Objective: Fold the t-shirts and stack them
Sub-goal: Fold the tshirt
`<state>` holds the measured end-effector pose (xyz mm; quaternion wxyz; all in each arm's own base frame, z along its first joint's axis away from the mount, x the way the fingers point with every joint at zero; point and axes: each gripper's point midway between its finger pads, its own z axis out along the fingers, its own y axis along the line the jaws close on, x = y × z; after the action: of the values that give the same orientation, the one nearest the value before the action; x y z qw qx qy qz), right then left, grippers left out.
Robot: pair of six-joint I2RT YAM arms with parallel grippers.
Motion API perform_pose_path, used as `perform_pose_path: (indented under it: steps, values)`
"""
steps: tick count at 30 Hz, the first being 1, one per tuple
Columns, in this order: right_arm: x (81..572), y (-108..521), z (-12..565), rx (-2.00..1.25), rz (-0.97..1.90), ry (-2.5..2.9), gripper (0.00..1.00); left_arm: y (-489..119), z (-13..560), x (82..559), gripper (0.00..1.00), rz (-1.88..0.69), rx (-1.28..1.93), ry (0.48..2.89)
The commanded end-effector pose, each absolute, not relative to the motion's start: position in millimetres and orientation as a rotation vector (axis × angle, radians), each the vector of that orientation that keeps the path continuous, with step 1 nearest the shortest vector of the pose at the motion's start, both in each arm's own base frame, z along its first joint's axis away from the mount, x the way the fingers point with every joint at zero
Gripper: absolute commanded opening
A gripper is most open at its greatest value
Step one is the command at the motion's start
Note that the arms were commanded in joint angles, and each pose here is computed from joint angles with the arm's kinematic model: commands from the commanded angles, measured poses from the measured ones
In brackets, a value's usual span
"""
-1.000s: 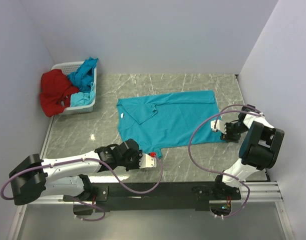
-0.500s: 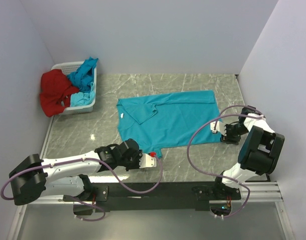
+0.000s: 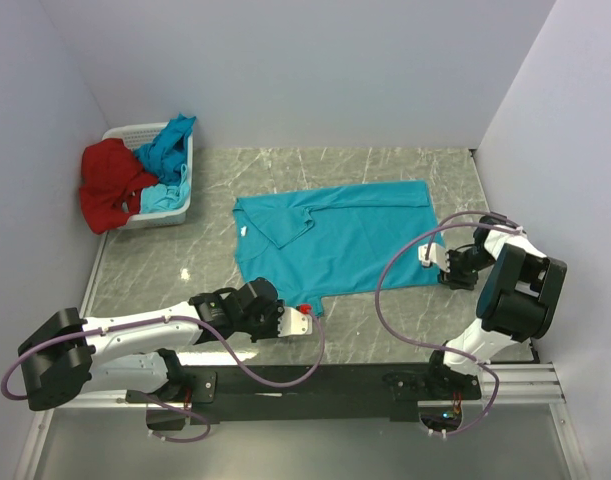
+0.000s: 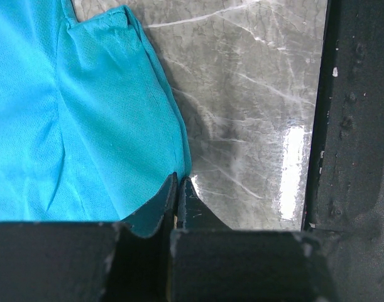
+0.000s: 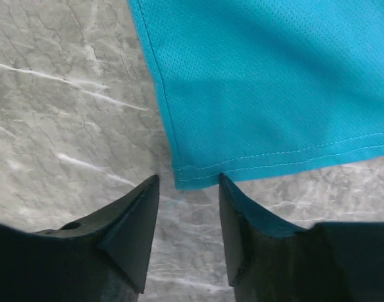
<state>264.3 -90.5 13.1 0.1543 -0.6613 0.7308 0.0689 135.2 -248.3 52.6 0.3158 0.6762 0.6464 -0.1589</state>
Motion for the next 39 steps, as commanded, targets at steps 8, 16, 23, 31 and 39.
perform_pose_path:
  steps: [8,16,23,31,39]
  values:
    - [266.0,-96.0,1.4,-1.902,0.186,2.152,0.25,-259.0,67.7,138.2,0.00,-0.453,1.750,1.669]
    - [283.5,-87.7,24.0,-1.755,0.156,2.131,0.00,-258.6,80.5,147.6,0.00,-0.421,1.688,1.634]
    - [294.8,-74.2,45.9,-1.578,0.171,2.126,0.00,-256.3,104.3,164.8,0.00,-0.382,1.572,1.593]
    - [310.2,-67.7,61.8,-1.381,0.168,2.151,0.00,-261.3,138.1,185.2,0.00,-0.406,1.430,1.547]
    - [337.7,-68.8,83.0,-1.160,0.102,2.160,0.00,-259.9,155.2,210.4,0.00,-0.304,1.376,1.581]
